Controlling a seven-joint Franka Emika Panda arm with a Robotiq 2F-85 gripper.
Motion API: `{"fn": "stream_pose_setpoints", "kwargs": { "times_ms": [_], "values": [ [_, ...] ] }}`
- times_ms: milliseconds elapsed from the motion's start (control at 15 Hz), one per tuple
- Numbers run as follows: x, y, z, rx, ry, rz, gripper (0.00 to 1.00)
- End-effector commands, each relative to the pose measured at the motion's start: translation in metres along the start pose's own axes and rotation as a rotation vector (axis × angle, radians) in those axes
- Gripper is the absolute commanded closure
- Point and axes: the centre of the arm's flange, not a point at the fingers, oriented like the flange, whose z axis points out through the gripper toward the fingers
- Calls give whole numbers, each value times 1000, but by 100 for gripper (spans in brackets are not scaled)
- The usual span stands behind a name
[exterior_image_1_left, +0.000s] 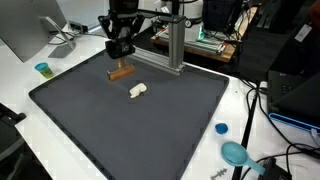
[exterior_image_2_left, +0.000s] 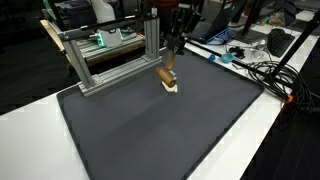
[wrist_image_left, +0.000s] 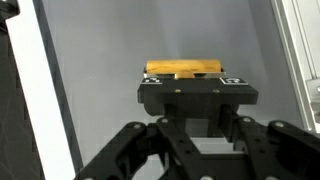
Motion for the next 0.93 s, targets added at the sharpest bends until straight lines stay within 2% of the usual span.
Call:
{"fn": "stream_pose_setpoints", "kwargs": {
  "times_ms": [0,400,667,867],
  "values": [
    [-3,-2,3,24,11,-9,78],
    [-41,-4,7,64,130,-86,78],
    [-35,3,28,41,270,-203,78],
    [-28,-6,39,33,357,-244,78]
  ]
}}
